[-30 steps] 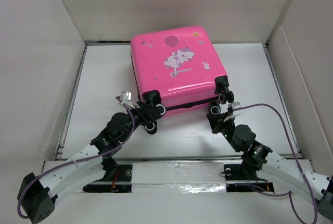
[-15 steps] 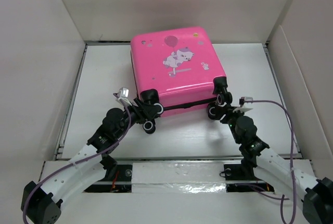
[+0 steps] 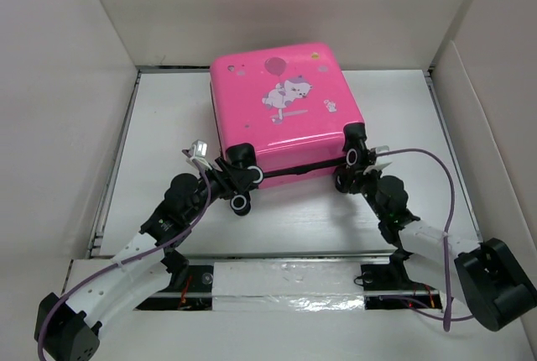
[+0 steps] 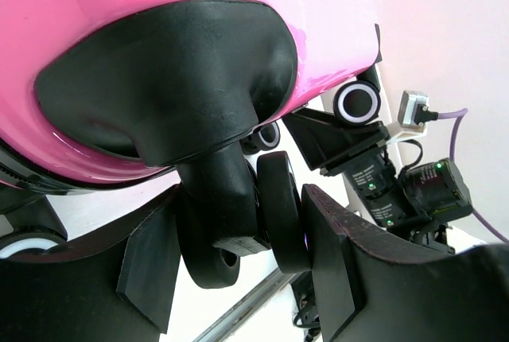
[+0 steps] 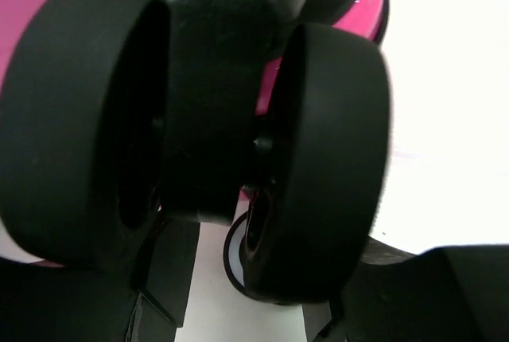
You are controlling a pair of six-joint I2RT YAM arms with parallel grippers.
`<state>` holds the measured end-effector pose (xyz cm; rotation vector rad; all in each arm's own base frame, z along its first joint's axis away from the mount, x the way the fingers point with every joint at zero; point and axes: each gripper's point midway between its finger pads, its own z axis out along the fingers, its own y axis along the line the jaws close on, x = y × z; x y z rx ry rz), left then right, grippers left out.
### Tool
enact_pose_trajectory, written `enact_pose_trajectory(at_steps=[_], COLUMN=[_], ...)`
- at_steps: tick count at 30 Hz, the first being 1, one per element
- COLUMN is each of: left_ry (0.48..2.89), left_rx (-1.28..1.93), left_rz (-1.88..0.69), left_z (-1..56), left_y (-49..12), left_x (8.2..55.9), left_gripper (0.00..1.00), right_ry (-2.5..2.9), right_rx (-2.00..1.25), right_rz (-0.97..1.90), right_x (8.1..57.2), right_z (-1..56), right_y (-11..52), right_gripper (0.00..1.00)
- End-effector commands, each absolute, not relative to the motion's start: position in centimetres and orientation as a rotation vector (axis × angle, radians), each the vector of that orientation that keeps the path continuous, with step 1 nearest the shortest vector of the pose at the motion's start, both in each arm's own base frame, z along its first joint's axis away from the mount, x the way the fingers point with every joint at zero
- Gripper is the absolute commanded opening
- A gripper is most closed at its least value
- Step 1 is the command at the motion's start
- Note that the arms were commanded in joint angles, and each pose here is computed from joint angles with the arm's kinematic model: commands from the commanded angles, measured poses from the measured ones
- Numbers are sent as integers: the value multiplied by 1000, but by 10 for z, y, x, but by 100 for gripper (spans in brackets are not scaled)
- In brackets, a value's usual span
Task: Pack the luggage
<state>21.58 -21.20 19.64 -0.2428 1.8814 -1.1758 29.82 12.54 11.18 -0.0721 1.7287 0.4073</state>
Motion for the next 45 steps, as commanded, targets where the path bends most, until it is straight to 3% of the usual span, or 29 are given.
enact_pose_trajectory(at_steps=[1,3,13,22,28,32,39,45], left_ry=[1623,1626,1643,1655,1646,1628,1590,1576], left_rx=[-61,-62,-70,-82,-85,-81,-79,-65], left_rz=[-1330,-1326,-1290,-1280,-1363,-1420,-1458,-1483], left_z=[281,280,274,266,268,276,291,298], left_y=[-224,-224,-220,-222,-234,-244,-248,-253], left_x=[203,204,209,213,215,219,221,217], left_gripper=[0,0,0,0,0,0,0,0], right_ry=[1526,1505,1409,1385,1450,1496,1555,1560], right_rx=[-104,-121,-99,-128,-128,-223,-324,-344], right_rz=[409,411,388,428,514,637,654,725], right_x=[318,324,335,327,298,259,237,222], right_z=[165,165,176,185,172,167,154,147], right_y=[129,132,129,141,179,252,342,377], right_gripper=[54,53,21,4,0,0,0,0])
